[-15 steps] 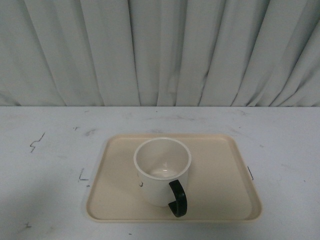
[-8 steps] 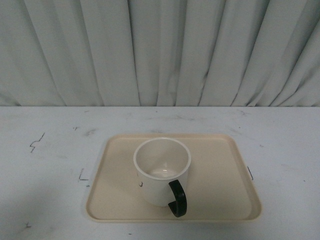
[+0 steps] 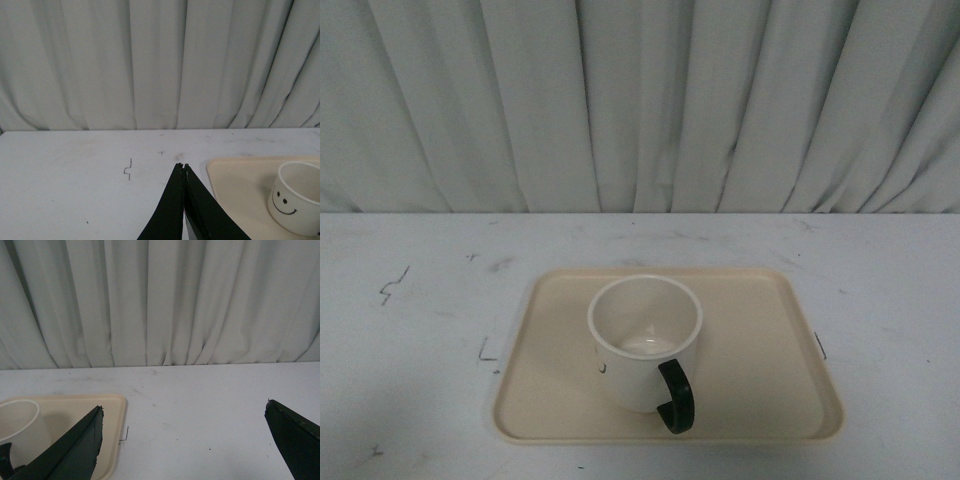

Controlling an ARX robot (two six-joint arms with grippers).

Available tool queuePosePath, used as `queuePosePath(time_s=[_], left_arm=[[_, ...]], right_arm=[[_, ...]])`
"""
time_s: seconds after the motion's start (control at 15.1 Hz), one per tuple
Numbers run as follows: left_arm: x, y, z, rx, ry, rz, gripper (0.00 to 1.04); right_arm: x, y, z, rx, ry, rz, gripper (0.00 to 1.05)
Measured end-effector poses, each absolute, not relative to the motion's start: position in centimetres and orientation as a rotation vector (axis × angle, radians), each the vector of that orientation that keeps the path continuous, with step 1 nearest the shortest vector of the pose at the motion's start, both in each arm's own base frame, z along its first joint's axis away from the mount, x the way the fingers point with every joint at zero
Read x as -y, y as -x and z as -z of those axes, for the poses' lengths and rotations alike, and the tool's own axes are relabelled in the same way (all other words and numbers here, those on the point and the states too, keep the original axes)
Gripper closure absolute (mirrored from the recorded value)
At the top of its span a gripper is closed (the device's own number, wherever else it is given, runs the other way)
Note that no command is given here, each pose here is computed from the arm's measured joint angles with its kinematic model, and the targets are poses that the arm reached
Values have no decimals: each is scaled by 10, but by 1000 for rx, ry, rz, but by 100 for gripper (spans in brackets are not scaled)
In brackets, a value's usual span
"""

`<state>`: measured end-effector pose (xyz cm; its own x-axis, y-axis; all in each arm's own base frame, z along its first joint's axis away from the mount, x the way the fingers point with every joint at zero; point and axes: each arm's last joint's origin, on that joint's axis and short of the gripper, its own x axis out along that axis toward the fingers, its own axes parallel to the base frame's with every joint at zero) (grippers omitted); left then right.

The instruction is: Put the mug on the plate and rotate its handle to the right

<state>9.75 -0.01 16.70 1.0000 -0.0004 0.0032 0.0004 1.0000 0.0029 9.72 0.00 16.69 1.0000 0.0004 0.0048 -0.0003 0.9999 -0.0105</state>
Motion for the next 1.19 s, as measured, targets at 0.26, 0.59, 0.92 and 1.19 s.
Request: queuePosePath(time_s=[0.26,0.59,0.92,1.19], left_arm=[[0,-98,-166,-3,-2,1,77],[0,-98,-165,-3,-2,0,15],[0,-98,-165,-3,-2,0,7],[0,-98,-165,-3,-3,0,7]], right_arm=[[0,-97,-167,2,11,-1,6],[-8,-176,-204,-477,196,-505,6],[-103,-311,-221,-821,188,-600,6],[-161,-366,-173,-1016,155,-543,6]])
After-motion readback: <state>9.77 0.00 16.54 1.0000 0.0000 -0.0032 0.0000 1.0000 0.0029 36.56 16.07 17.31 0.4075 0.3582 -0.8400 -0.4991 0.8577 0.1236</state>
